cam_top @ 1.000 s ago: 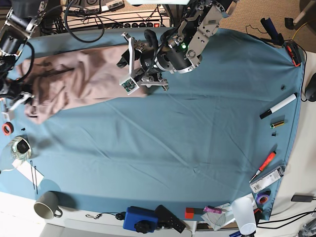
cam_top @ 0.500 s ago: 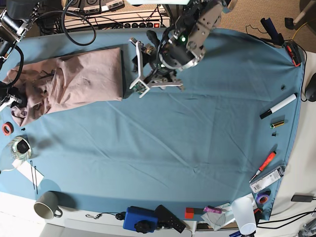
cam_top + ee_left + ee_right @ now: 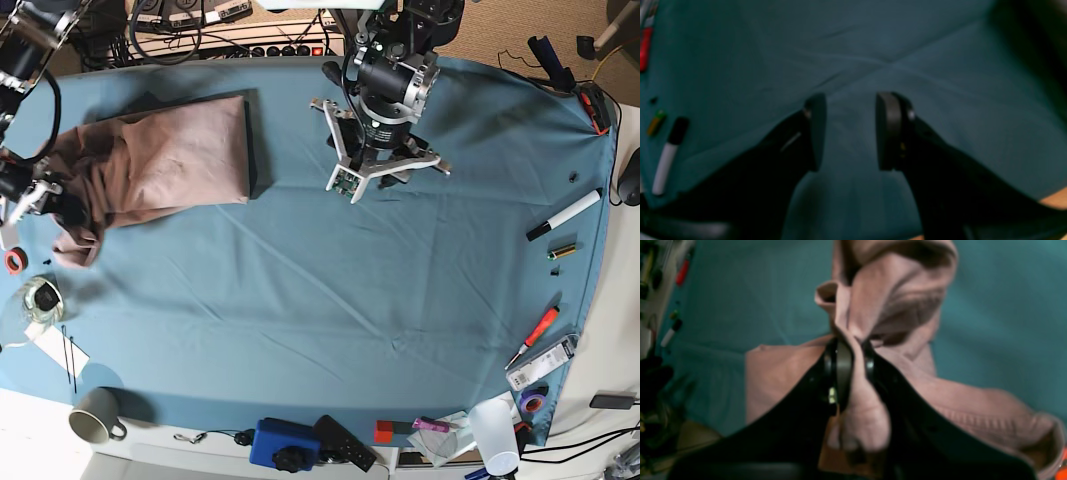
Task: Fold the T-shirt properly
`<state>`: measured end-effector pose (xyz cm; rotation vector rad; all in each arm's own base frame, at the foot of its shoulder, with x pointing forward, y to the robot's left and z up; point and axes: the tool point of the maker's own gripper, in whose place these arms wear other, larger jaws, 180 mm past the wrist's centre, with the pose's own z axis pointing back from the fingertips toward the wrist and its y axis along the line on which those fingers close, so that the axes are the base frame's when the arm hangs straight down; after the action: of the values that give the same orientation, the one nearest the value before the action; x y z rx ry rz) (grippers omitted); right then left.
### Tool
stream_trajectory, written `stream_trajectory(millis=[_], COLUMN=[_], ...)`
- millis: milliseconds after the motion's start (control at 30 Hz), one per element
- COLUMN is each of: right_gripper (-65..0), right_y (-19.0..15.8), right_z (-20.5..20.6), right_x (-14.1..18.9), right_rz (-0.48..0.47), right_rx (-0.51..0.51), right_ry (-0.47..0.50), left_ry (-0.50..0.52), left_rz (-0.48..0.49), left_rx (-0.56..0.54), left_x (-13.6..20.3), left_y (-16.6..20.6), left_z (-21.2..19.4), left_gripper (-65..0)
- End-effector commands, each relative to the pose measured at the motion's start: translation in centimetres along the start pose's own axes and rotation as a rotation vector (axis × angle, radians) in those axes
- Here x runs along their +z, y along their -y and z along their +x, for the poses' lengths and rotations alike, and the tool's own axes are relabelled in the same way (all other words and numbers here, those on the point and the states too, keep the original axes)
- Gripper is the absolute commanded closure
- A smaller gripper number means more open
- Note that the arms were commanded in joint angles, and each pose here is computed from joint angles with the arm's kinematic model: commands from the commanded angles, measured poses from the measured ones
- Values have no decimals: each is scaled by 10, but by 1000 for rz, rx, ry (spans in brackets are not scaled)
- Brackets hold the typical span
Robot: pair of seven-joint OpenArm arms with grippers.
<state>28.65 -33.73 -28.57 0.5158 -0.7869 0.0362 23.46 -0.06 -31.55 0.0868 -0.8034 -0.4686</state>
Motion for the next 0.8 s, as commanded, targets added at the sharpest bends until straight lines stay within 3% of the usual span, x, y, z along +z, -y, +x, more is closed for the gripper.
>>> stream_trajectory(millis=[0,133,200,567,667,767], right_gripper=[0,0,0,0,0,0], right_y=[-17,-66,-80,-114,-118,-124], right_z=[26,25,18,-28,-41,-52], right_x=[8,3,0,-34,-46,-56], right_rz=[28,77,93,216,213,223], right_rx=[78,221,244,108,124,144], right_ry=[71,90,86,90,26,-31], left_ry=[36,31,21,1,26,54], left_rz=[37,126,146,245,315,325], left_rx=[9,-16,9,25,75,106], left_x=[4,5,6,11,18,25], left_y=[-8,-24,-27,-46,-60,-64], left_z=[9,7,3,-7,-3,3], left_gripper=[-249,-249,-249,-249,-249,-249])
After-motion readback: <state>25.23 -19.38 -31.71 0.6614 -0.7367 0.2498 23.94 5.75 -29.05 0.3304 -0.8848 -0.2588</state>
